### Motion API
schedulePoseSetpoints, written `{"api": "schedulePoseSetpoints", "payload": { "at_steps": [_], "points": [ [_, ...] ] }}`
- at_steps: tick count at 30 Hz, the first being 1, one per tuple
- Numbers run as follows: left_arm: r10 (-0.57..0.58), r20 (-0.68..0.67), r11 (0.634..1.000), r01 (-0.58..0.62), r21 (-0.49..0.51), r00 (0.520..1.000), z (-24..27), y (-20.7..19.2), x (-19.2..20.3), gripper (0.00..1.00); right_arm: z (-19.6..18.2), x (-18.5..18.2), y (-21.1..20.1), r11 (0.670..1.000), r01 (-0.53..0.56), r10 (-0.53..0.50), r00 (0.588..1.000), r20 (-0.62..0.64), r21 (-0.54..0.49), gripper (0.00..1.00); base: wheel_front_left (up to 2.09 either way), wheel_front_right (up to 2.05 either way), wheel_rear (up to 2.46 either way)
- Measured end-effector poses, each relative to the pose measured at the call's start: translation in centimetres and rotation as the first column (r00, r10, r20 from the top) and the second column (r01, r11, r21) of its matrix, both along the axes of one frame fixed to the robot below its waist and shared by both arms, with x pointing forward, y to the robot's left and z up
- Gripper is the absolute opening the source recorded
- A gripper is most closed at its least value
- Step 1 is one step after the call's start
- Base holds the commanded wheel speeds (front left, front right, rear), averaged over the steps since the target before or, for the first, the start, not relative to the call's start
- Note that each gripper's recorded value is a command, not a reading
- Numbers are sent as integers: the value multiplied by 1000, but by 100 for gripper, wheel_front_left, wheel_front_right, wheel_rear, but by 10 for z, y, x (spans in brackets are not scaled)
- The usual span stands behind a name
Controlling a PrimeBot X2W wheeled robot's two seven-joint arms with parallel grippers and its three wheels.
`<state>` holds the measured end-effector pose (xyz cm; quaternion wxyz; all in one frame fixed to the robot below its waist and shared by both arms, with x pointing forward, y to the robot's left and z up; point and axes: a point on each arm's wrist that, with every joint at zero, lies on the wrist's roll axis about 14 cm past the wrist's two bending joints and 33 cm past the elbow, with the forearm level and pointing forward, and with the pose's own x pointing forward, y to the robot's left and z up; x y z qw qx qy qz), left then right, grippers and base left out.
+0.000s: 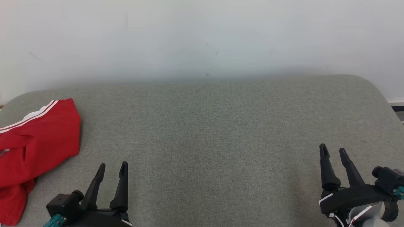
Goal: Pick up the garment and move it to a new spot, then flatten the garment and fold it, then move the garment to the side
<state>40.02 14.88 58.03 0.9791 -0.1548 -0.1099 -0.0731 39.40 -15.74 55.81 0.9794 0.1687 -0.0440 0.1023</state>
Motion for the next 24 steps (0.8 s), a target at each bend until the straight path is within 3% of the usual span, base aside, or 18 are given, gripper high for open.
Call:
{"api": "schedulePoseSetpoints", "payload": {
  "at_steps": [24],
  "points": [
    [83,6,975,-82,205,997,0,14,0,100,-15,-13,23,973,-38,44,999,23,-226,100,0,0,0]
  ]
}}
